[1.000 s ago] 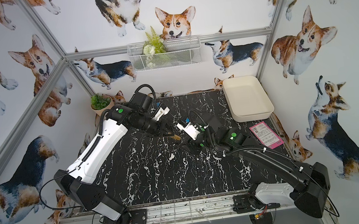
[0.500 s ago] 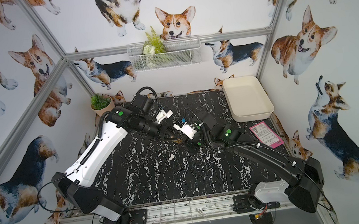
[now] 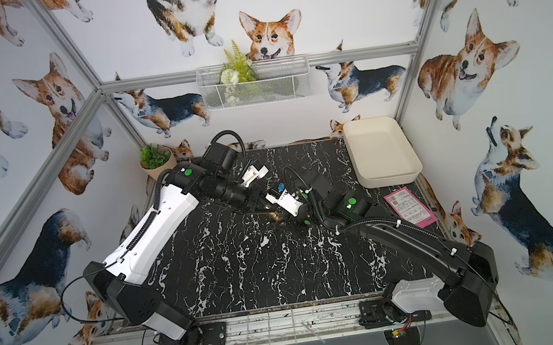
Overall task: Open the lipstick cap
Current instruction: Open the cover of the lipstick.
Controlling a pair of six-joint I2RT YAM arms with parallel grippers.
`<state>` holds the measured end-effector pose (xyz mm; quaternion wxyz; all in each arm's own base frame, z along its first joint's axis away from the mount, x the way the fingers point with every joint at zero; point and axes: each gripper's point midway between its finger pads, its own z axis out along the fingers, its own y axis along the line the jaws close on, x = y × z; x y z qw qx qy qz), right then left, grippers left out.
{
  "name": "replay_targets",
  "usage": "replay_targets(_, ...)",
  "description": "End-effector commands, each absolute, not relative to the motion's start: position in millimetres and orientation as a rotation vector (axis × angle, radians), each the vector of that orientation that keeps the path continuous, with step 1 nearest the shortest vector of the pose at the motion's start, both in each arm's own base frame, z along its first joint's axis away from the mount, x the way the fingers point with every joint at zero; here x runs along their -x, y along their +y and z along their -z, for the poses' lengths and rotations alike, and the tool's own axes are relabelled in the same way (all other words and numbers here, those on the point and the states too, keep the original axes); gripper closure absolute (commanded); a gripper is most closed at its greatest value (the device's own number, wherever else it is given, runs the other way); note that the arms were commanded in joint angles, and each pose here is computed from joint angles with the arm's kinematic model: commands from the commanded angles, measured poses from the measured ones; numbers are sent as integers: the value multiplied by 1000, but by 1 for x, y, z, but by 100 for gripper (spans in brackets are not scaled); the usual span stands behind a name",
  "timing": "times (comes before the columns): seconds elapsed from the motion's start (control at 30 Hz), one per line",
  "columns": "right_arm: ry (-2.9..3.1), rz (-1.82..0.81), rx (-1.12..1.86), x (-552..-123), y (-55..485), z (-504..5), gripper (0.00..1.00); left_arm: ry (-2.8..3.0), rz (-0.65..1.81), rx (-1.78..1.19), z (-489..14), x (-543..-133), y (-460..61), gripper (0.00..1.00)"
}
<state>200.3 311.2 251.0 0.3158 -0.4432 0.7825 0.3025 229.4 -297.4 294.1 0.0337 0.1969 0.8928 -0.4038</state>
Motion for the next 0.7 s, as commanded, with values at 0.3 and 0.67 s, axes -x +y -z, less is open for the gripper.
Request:
replay_targets(0.3,2093,-813,1167,-189,302,-242,100,2746,1185,-484,-294,-250,-274,100)
replay_targets(0.67,2098,-795,1139,-187,295,-241,100,2778,854,-322,-275,-281,-227,100)
